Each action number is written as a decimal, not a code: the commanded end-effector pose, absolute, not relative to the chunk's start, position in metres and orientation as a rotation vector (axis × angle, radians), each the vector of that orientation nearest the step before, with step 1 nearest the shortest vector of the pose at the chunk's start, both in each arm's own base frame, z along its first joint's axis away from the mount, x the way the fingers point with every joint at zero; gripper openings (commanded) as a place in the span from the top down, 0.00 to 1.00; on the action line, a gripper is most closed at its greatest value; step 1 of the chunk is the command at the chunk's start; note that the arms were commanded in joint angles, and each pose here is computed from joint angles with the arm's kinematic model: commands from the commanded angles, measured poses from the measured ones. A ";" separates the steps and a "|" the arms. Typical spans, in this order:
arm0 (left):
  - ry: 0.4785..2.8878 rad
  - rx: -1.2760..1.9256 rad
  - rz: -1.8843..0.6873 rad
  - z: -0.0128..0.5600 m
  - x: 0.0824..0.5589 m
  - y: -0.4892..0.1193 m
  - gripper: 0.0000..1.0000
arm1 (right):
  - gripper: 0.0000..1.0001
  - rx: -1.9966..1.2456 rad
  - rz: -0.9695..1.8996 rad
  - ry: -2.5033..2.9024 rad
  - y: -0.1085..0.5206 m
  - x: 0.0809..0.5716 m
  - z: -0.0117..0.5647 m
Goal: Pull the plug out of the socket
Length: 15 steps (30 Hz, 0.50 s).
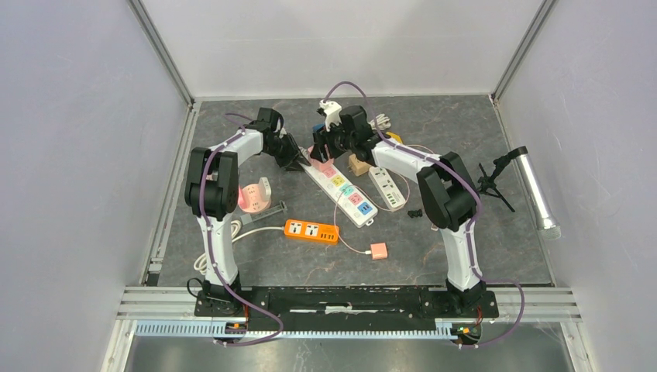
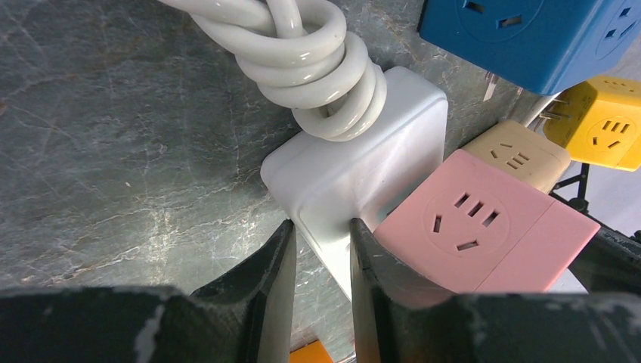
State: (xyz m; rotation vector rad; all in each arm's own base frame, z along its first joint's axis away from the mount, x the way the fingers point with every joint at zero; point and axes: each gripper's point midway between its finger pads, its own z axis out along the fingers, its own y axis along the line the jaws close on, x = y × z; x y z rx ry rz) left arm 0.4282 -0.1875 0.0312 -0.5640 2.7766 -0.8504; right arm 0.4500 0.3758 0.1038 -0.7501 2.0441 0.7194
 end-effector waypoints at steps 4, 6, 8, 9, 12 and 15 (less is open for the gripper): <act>2.978 -0.606 -0.501 -0.036 0.386 -0.160 0.71 | 1.00 -0.633 1.004 1.709 0.384 0.455 0.232; 2.979 -0.610 -0.499 -0.036 0.386 -0.160 0.71 | 1.00 -0.627 1.021 1.674 0.382 0.455 0.244; 2.978 -0.609 -0.502 -0.036 0.386 -0.160 0.71 | 1.00 -0.626 1.021 1.656 0.381 0.454 0.251; 2.975 -0.609 -0.504 -0.035 0.387 -0.160 0.71 | 1.00 -0.625 1.020 1.650 0.381 0.453 0.252; 2.958 -0.589 -0.524 -0.027 0.394 -0.162 0.71 | 1.00 -0.621 0.997 1.634 0.375 0.450 0.254; 2.893 -0.489 -0.558 0.002 0.413 -0.166 0.67 | 1.00 -0.643 0.961 1.638 0.368 0.442 0.250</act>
